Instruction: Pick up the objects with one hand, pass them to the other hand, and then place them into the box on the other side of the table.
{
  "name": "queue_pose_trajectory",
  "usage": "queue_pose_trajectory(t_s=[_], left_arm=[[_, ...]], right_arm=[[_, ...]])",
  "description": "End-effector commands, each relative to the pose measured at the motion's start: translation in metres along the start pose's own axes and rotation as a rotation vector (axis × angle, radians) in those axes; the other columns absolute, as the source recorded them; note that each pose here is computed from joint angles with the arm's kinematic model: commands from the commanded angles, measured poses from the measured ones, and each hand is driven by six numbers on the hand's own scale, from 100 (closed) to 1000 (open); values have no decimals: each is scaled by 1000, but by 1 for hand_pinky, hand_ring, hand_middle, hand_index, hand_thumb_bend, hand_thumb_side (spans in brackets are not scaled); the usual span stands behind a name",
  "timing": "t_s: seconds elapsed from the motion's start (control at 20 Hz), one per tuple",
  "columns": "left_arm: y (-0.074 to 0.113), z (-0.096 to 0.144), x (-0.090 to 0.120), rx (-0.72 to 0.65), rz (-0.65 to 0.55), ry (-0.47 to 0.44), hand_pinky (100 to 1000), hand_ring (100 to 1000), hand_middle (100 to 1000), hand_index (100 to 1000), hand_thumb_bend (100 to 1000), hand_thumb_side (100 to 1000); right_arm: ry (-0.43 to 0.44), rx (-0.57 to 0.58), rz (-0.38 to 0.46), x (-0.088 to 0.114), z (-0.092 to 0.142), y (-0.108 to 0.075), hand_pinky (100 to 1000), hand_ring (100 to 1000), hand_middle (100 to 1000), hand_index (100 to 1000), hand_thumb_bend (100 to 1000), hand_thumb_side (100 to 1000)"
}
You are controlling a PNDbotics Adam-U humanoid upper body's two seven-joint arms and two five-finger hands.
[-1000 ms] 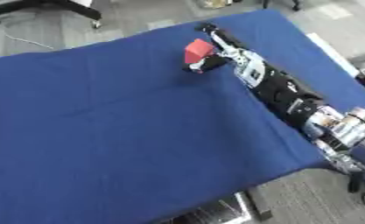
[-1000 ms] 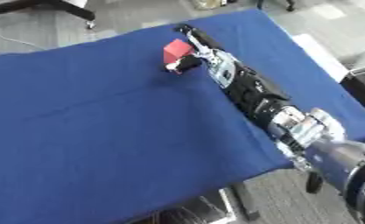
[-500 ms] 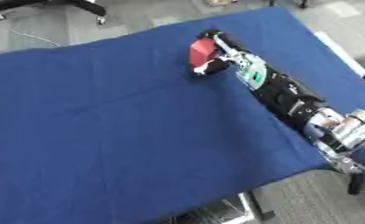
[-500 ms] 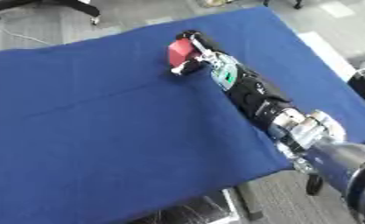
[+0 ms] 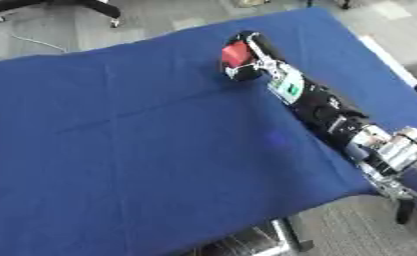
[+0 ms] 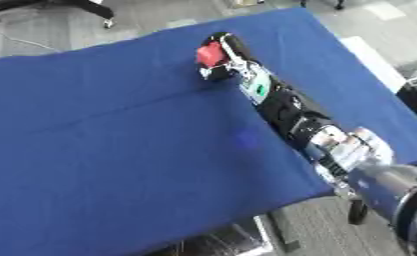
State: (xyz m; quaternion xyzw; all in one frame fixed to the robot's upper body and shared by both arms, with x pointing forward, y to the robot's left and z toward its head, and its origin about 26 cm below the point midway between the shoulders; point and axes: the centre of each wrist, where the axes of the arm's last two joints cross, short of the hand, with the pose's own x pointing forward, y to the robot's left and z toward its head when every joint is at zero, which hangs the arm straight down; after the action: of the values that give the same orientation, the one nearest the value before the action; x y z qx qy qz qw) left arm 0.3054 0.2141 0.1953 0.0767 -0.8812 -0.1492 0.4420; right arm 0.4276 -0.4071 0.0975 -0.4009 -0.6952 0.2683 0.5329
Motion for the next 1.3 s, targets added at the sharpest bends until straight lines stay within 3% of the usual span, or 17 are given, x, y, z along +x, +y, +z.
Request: queue_pose_trajectory(t_s=[0.05, 0.35, 0.6, 0.8, 1.0, 1.3], left_arm=[[2, -1, 6, 1, -2, -19, 970, 641, 633, 842, 140, 918], [2, 3, 3, -1, 5, 30, 972, 635, 628, 840, 148, 932], [2, 7, -2, 3, 24, 80, 971, 631, 625, 837, 153, 940], [-2, 10, -13, 8, 50, 143, 970, 623, 618, 834, 161, 962], [-9, 15, -29, -17, 99, 224, 973, 620, 616, 835, 170, 1000], [-35, 20, -51, -126, 286, 343, 975, 625, 623, 840, 212, 1000]], right_arm=[[-47, -52, -6, 8, -7, -13, 403, 641, 717, 629, 100, 100], [-150, -65, -54, 26, -10, -18, 350, 596, 694, 606, 100, 100], [-297, -88, -123, 62, -13, -34, 341, 581, 687, 604, 100, 100], [-434, -117, -193, 104, -12, -53, 337, 567, 680, 608, 100, 100], [-614, -129, -268, 159, -1, -73, 340, 552, 672, 616, 100, 100], [-926, -57, -394, 246, 43, -93, 351, 537, 662, 626, 100, 100]])
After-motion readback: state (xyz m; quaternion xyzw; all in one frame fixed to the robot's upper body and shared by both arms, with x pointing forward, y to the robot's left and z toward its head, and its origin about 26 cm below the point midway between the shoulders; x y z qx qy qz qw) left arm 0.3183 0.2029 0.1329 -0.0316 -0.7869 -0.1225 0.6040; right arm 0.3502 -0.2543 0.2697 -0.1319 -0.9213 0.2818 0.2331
